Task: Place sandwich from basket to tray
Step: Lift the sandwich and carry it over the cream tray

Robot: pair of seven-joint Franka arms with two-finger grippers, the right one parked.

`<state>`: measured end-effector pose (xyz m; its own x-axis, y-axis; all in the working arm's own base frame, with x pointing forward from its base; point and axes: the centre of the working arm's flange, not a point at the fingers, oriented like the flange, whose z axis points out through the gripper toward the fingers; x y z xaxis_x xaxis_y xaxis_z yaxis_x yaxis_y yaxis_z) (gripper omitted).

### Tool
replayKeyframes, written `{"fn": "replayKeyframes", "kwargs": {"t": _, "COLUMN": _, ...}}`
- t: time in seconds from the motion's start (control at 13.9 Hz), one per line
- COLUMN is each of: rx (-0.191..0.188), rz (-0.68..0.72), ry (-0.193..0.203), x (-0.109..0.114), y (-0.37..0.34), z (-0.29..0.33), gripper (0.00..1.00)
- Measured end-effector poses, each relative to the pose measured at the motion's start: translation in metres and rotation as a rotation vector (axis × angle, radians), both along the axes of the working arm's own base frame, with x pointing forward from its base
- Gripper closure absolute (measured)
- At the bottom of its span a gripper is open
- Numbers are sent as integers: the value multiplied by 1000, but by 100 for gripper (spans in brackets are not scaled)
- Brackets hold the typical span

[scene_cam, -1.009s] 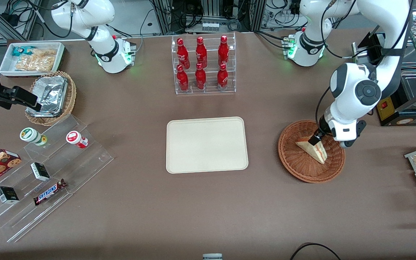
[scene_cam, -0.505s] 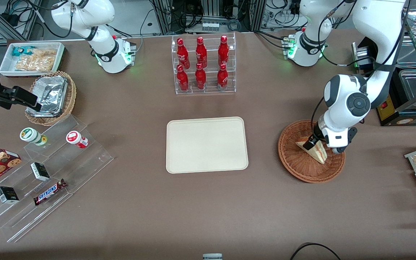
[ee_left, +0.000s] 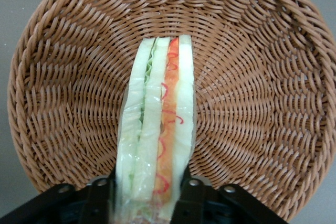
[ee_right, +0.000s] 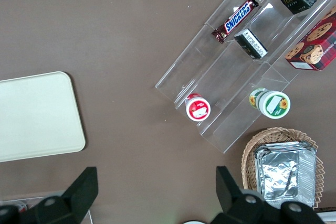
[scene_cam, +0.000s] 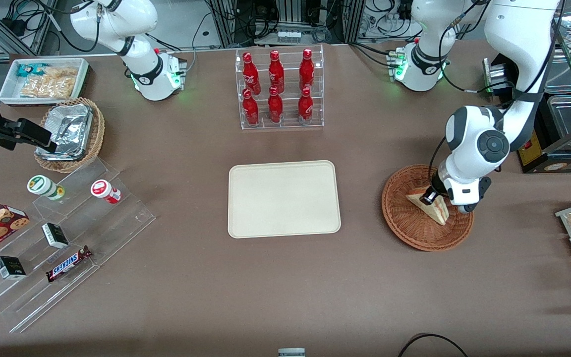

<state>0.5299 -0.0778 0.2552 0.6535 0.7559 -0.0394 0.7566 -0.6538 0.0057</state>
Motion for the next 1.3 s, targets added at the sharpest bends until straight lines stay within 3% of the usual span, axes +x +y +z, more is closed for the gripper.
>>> {"fn": "replayKeyframes", "kwargs": {"t": 0.14, "rx": 2, "rz": 1, "ry": -12, "x": 4, "y": 1, "z": 14, "gripper": 70}}
{"fn": "replayKeyframes", "kwargs": {"t": 0.36, "rx": 23, "rz": -16, "ry": 43, "x": 15, "y": -6, "z": 81, "gripper": 83}}
{"fn": "replayKeyframes", "kwargs": {"t": 0.5, "rx": 33, "rz": -70, "ry": 60, "x": 23, "y": -35, "z": 141, "gripper": 84}}
{"fn": "replayKeyframes", "kwargs": {"t": 0.72, "rx": 30, "rz": -208, "ry": 42, "x": 21, "y": -116, "z": 192, "gripper": 85}}
{"fn": "replayKeyframes", "kwargs": {"t": 0.86, "rx": 20, "rz": -309, "ry": 43, "x": 13, "y": -174, "z": 187, "gripper": 85}}
{"fn": "replayKeyframes", "kwargs": {"t": 1.15, "rx": -1, "rz": -491, "ry": 82, "x": -6, "y": -287, "z": 140, "gripper": 85}}
{"fn": "replayKeyframes", "kwargs": {"t": 1.3, "rx": -19, "rz": -559, "ry": 75, "x": -13, "y": -335, "z": 112, "gripper": 85}}
